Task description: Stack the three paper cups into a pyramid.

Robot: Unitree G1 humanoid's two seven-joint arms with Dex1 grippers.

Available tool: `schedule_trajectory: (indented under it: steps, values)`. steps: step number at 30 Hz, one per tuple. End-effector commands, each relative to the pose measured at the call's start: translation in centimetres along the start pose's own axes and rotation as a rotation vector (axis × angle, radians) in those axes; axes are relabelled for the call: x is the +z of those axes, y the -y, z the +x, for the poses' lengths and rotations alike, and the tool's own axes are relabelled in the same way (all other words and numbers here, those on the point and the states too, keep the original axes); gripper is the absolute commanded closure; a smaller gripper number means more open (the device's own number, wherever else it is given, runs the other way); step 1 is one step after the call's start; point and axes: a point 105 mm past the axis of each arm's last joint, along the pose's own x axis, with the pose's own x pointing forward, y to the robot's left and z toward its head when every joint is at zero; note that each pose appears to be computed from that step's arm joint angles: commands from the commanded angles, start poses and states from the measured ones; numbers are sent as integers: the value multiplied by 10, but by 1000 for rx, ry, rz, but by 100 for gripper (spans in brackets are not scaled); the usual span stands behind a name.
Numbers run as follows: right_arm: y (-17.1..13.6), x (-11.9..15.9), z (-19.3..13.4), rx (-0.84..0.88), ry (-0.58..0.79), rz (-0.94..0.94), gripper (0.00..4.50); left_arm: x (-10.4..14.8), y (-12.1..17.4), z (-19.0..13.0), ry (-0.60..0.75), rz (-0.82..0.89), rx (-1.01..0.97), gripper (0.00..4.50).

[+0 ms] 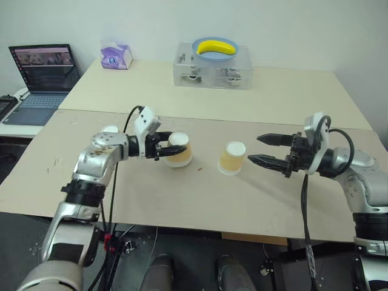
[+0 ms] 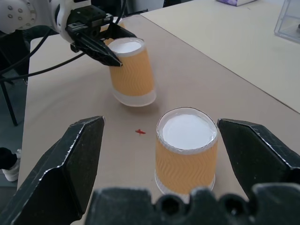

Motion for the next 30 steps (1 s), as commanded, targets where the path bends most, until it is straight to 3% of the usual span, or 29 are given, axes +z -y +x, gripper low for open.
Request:
schedule_trajectory:
  steps: [1,11,30]
  values:
    - [-1,18,-7,-15,29,-69,0,20,-3,9,61,46,-9,199]
    - [-1,16,-11,-31,16,-67,0,15,25,37,61,28,-154,199]
    - [-1,16,-12,-51,23,-66,0,14,27,56,52,39,-174,199]
